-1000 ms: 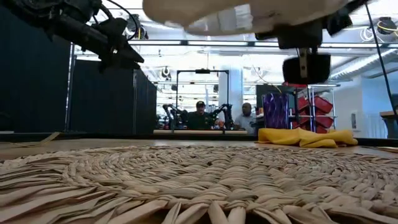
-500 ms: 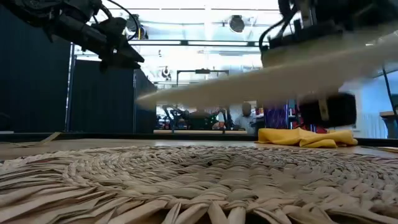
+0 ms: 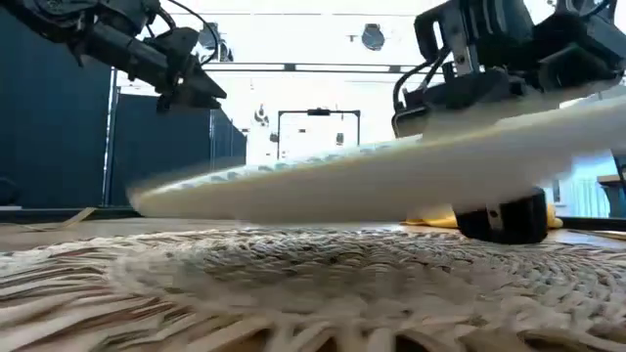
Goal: Set table place
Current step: Put the white patterned plate on the brown placemat
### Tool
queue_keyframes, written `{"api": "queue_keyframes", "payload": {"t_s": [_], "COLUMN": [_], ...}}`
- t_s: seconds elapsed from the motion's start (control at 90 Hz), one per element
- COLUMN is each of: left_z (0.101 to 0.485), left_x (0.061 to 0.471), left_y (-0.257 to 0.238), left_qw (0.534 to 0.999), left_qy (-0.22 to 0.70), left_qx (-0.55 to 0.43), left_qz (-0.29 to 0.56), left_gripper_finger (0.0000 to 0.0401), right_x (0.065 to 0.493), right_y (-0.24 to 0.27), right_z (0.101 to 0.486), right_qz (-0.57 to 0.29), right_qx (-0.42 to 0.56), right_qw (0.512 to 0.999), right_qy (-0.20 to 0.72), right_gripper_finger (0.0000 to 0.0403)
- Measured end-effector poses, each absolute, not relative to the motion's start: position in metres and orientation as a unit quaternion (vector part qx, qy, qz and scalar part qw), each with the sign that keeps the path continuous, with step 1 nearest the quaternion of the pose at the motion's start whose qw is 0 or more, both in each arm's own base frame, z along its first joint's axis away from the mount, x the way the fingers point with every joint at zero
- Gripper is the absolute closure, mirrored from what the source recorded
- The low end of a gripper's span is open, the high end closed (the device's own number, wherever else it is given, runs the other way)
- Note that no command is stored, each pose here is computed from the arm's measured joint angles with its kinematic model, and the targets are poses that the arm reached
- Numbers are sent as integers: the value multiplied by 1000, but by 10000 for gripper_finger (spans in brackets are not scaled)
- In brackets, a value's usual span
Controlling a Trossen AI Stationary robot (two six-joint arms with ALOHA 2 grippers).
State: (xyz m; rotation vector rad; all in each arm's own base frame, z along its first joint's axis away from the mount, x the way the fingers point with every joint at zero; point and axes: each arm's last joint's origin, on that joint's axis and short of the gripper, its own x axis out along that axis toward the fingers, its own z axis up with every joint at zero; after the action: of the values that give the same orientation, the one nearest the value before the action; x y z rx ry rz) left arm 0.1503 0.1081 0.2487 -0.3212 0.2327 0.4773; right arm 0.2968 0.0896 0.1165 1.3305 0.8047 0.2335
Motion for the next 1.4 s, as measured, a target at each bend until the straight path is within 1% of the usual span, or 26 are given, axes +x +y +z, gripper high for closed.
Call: {"api": "queue_keyframes", "payload": {"t_s": [0.133,0.178,0.222,0.422,0.5,0.589,0.733,0.989,1.189,1.4], "left_z": [248,248,248,248,248,248,248,248,248,248], "left_x": [150,150,150,150,150,150,150,150,150,150], "left_y": [108,108,108,108,108,108,108,108,108,108], "left_qw": [952,952,952,952,952,952,952,953,953,953], "left_qy": [118,117,117,117,117,117,117,117,117,117], "left_qx": [-157,-157,-157,-156,-157,-156,-156,-157,-158,-158], "left_qz": [235,235,235,234,234,234,234,229,229,229], "left_gripper_finger": [264,264,264,264,264,264,264,264,264,264], "right_x": [294,294,294,299,302,305,313,322,332,335], "right_y": [91,91,91,92,93,93,93,95,94,90], "right_z": [112,113,113,115,117,120,125,130,141,144], "right_qz": [85,85,84,78,77,79,76,41,30,3], "right_qx": [595,595,598,599,597,596,584,528,492,461], "right_qw": [700,699,698,693,694,697,705,719,744,751], "right_qy": [386,387,386,393,395,391,394,450,451,472], "right_gripper_finger": [384,376,356,244,214,195,189,193,193,193]}}
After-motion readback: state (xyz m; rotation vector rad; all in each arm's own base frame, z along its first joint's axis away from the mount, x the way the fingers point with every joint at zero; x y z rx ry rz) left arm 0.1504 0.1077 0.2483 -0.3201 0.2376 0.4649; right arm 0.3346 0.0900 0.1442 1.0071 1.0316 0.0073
